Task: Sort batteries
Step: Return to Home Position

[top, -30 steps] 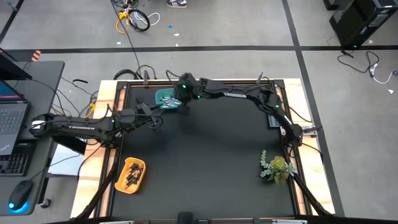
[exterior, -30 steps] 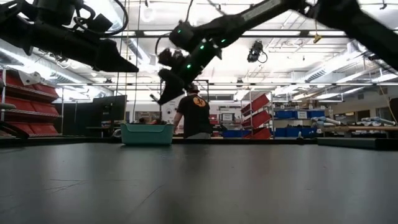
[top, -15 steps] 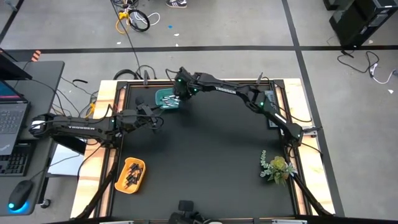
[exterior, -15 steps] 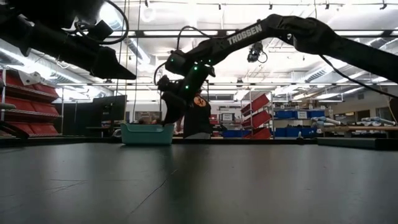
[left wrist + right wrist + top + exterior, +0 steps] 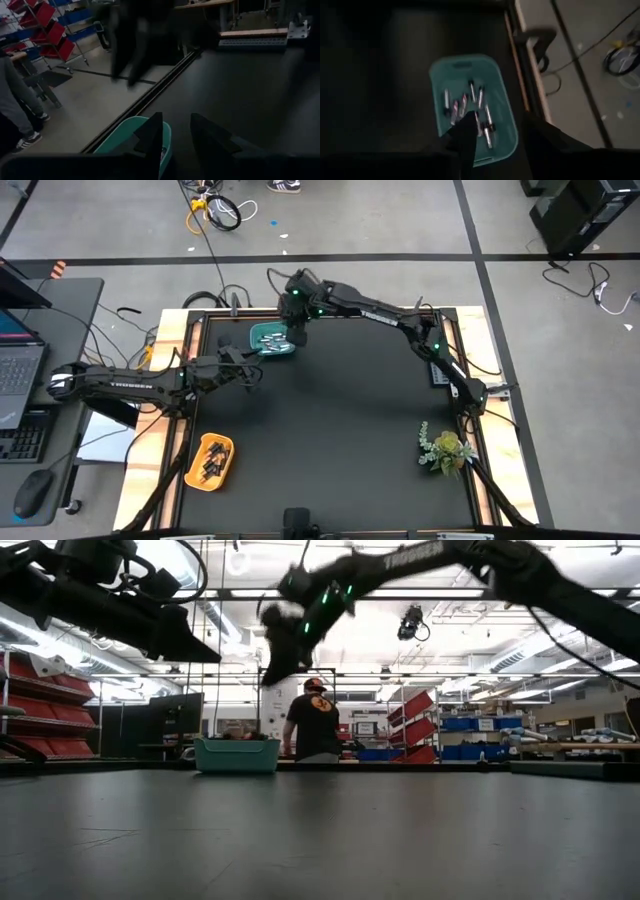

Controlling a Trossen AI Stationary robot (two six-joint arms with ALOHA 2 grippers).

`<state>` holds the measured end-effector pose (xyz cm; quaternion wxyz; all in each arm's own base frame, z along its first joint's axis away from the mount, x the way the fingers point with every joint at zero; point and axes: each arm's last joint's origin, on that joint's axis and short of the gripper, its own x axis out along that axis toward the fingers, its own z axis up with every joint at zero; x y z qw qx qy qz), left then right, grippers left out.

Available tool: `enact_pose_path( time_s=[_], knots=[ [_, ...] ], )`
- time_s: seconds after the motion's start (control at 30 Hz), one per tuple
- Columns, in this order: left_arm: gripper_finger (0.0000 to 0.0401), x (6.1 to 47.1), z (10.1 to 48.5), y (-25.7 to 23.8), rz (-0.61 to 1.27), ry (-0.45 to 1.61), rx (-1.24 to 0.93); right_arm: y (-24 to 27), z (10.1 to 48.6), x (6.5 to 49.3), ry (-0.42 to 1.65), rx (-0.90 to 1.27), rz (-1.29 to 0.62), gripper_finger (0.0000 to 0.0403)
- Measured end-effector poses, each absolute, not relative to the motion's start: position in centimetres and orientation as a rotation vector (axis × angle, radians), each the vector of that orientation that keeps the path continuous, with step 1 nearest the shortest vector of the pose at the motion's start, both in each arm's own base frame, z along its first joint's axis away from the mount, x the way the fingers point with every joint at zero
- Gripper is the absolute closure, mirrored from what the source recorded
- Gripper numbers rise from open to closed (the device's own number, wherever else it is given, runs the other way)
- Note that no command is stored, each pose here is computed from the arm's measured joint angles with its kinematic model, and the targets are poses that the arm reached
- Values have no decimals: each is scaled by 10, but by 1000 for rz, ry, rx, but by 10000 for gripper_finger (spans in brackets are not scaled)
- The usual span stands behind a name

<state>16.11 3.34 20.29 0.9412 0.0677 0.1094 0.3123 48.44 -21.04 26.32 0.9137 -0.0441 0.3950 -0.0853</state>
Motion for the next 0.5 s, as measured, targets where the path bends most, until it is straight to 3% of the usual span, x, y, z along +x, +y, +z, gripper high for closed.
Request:
enact_pose_path(
  time_s=[0.27,0.5],
  knots=[
    [286,159,203,26,577,201,38,-174,324,449,850,-122,-121,288],
    [286,155,208,12,525,155,0,-153,293,408,835,-97,-186,302]
  ],
)
